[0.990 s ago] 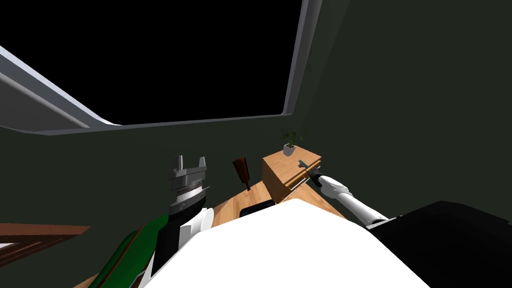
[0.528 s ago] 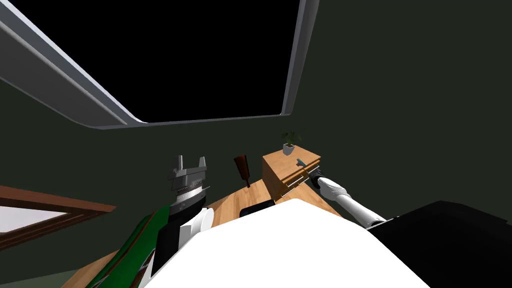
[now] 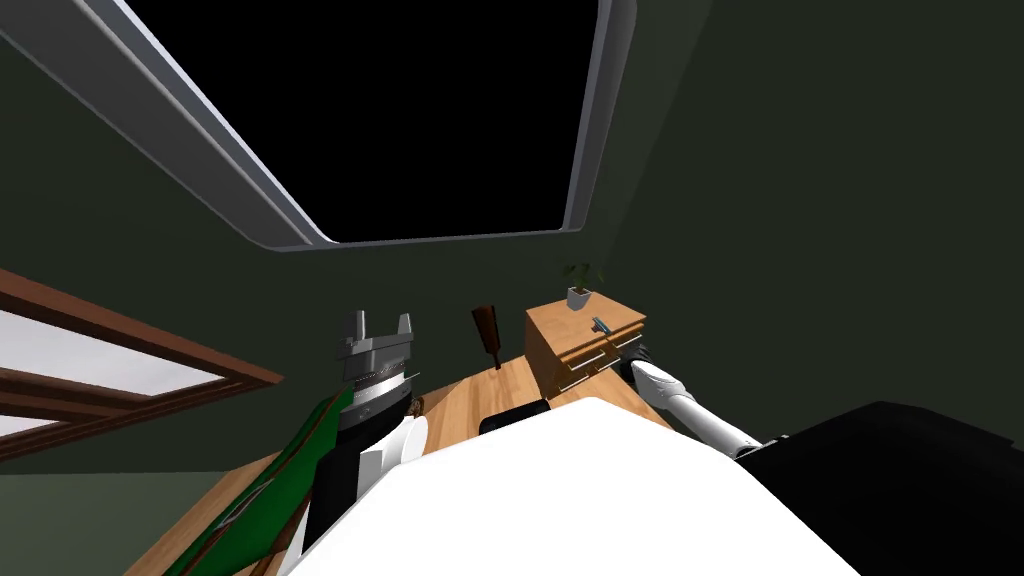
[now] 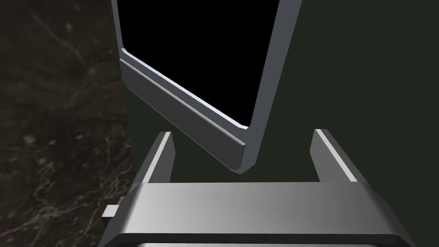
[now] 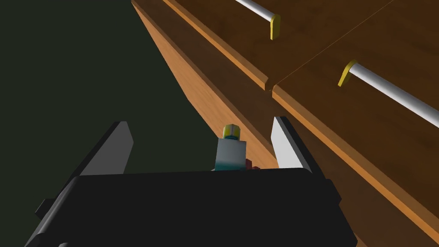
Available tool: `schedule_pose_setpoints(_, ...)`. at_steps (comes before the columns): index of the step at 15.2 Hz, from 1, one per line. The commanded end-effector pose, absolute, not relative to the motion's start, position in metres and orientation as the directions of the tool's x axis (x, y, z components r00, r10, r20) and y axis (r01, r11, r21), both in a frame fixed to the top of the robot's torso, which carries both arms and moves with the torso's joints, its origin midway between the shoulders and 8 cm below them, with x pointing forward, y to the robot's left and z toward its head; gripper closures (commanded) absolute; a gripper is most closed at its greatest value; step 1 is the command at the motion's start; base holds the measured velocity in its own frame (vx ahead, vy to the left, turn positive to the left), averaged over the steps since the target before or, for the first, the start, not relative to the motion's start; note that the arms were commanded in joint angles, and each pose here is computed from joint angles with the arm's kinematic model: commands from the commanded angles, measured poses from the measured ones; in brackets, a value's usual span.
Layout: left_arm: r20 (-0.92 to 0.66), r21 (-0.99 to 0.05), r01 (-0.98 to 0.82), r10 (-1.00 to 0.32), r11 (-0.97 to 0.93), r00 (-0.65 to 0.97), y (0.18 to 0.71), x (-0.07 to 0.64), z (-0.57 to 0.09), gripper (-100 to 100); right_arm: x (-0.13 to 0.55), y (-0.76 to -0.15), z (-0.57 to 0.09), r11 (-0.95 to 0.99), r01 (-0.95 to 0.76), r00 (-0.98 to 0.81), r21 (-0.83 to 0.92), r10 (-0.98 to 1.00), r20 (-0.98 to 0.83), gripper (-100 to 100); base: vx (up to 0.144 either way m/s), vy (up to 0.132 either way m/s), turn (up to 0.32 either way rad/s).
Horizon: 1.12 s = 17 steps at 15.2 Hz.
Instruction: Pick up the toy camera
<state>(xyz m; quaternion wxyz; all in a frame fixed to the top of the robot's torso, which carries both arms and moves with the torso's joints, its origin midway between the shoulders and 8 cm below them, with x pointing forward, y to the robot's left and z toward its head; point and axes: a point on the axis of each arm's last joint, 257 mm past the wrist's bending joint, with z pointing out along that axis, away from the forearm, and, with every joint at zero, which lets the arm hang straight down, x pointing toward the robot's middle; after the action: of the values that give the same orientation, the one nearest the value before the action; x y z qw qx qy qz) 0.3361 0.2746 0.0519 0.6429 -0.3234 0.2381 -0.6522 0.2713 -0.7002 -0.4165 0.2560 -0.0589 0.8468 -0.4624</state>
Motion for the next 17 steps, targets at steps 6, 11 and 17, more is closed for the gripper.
schedule_pose_setpoints(6, 0.116, -0.726, 0.685, -0.993, -0.060, 0.036, 0.275, 0.336, 0.052, 0, 0.245, -0.697, -0.425, 0.503, 0.172, -0.894, -0.847, -0.281, -0.349, -100, -0.095, -0.097, 0.144)
schedule_pose_setpoints(11, 0.116, -0.726, 0.685, -0.993, -0.060, 0.036, 0.275, 0.336, 0.052, 0, 0.229, -0.689, -0.431, 0.456, 0.190, -0.908, -0.870, -0.255, -0.332, -100, -0.097, -0.105, 0.156)
schedule_pose_setpoints(17, 0.116, -0.726, 0.685, -0.993, -0.060, 0.036, 0.275, 0.336, 0.052, 0, 0.216, -0.677, -0.434, 0.403, 0.206, -0.916, -0.892, -0.242, -0.321, -100, -0.087, -0.099, 0.164)
